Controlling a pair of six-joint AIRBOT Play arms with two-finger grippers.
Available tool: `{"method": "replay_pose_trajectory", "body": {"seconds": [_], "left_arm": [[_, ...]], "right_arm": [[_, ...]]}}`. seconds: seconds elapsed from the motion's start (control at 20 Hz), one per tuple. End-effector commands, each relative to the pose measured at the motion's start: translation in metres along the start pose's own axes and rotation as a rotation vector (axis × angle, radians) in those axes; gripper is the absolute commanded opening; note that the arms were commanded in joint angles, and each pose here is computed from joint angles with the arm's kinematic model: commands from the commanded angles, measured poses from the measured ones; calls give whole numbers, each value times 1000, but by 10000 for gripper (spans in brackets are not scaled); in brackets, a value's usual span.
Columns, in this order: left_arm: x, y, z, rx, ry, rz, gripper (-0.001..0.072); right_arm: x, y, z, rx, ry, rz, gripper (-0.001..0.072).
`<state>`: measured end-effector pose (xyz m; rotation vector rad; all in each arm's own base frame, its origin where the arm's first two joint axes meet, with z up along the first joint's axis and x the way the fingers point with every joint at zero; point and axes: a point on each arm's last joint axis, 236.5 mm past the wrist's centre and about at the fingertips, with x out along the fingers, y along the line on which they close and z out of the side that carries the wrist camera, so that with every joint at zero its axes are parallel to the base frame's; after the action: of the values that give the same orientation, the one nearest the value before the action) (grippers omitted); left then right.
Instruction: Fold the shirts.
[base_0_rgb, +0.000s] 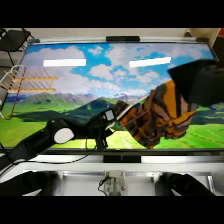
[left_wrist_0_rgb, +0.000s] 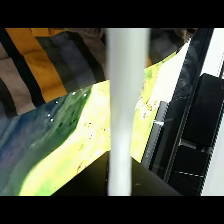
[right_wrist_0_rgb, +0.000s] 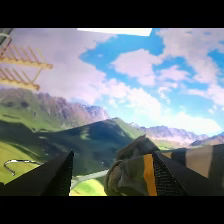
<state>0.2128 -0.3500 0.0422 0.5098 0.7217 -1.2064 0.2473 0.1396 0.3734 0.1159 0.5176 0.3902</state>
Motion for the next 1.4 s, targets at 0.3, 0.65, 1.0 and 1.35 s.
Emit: {"method": "replay_pose_trajectory", "body": {"seconds": [0.3,0.65,1.0,1.35], "left_arm": [[0,0,0,-16,-2,-4,53],[0,-1,0,-15,0,-6,53],[-1,-11,-13,-23,57,-48,53],[-1,-11,-13,-23,57,-47,53]], "right_arm": [[-35,-103,-63,36,275,-463,613],[9,-93,-136,63,341,-371,613],[62,-101,-134,74,262,-394,613],[89,-112,-154,144,396,-343,372]]}}
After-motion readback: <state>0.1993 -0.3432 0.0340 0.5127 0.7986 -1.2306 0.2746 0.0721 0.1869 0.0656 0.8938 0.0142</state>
